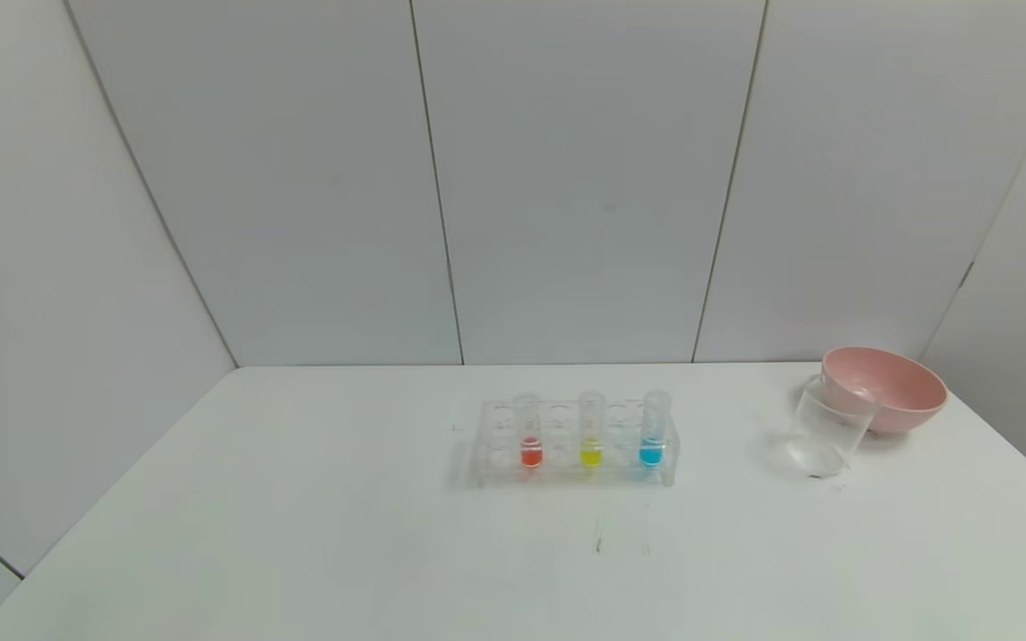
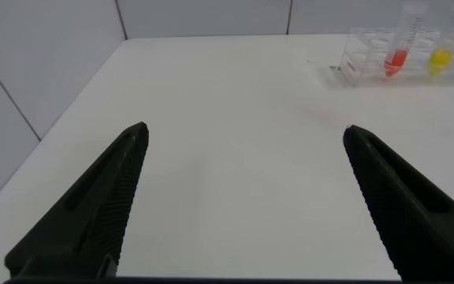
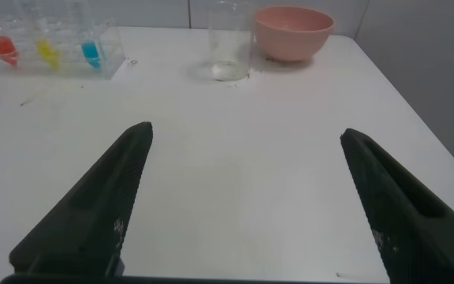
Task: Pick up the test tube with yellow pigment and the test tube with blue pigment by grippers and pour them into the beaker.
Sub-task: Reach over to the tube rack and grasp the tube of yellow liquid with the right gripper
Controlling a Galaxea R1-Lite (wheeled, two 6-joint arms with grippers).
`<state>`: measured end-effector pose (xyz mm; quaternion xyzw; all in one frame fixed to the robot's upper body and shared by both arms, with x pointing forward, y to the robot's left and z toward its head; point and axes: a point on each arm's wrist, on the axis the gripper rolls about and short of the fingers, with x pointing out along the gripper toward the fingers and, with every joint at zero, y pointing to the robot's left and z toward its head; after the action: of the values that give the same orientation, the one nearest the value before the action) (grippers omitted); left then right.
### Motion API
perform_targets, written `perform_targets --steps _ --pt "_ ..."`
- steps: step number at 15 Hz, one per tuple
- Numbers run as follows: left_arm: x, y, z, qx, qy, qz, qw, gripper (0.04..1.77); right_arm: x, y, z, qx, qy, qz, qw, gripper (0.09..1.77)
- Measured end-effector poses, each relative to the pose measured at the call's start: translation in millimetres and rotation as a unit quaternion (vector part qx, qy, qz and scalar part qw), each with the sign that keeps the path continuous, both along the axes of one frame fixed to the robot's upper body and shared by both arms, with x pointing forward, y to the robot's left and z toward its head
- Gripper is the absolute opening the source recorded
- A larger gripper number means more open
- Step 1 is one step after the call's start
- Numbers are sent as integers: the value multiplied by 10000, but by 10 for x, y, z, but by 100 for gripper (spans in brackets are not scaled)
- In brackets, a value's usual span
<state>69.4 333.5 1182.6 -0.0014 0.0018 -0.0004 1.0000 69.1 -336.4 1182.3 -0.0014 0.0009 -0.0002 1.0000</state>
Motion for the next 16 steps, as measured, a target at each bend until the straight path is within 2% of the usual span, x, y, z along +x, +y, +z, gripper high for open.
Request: perform_targets --steps 16 --pt "0 0 0 0 0 0 10000 176 -13 -1 43 35 -72 -26 10000 171"
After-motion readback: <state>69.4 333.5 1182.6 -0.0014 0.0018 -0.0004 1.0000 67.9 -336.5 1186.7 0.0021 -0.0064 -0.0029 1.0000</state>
